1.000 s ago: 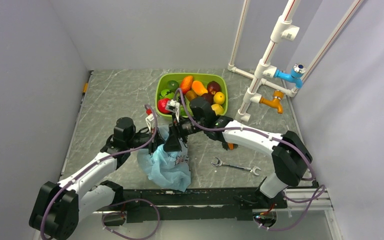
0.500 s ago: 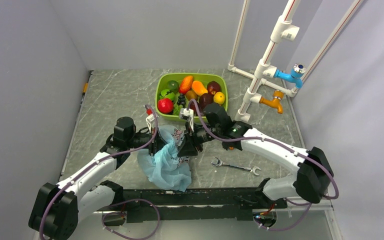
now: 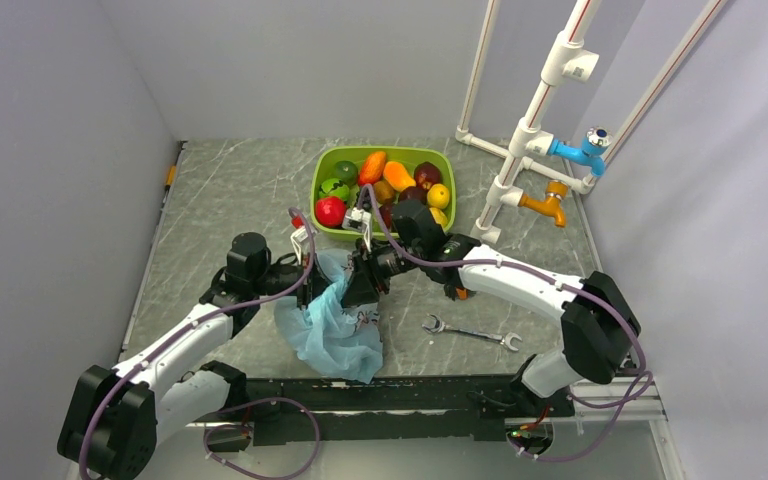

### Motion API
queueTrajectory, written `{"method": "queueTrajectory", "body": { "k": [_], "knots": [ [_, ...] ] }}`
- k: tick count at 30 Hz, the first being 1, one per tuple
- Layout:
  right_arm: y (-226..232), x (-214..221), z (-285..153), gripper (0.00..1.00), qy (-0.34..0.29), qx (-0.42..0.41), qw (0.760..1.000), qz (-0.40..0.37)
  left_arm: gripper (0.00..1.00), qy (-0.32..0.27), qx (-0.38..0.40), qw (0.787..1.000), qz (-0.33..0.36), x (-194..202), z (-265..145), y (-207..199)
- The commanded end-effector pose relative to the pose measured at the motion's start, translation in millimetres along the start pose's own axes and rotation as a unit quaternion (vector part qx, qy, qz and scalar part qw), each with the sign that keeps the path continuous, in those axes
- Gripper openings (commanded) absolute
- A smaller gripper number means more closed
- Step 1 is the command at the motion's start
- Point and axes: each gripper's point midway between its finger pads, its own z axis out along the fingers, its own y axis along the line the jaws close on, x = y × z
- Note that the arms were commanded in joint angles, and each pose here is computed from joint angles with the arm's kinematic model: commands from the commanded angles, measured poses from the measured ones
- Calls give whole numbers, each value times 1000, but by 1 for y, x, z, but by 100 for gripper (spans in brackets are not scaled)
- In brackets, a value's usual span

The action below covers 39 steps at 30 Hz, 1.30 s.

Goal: Place the fake fruits into the plastic bag and tie a complex knot

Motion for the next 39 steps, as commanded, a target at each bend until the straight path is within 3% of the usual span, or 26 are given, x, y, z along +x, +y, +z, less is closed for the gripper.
{"method": "queueTrajectory", "body": {
  "k": [1, 5, 14, 20, 28, 30, 36, 39],
  "knots": [
    [37, -69, -5, 40, -87, -53, 990, -97, 0, 7, 26, 999, 35, -3, 1, -14],
    [30, -66, 1, 28, -87, -46, 991, -95, 0, 4, 30, 999, 36, -4, 2, -14],
    [9, -61, -3, 29, -93, 14, 989, -115, 0, 15, 34, 999, 39, 0, 4, -15],
    [5, -30, -23, 20, -59, 32, 988, -139, 0, 22, 58, 997, 49, 6, -4, -30],
    [3, -43, -18, 17, -67, 25, 985, -155, 0, 38, 54, 996, 65, 18, -8, -29],
    [10, -48, -13, 22, -73, 13, 985, -156, 0, 26, 52, 997, 60, 12, -5, -27],
    [29, -48, -7, 56, -70, -12, 987, -144, 0, 3, 51, 998, 47, -8, 4, -20],
    [17, -33, -23, 62, -46, 14, 992, -118, 0, 2, 53, 997, 52, -11, 4, -21]
  ]
}}
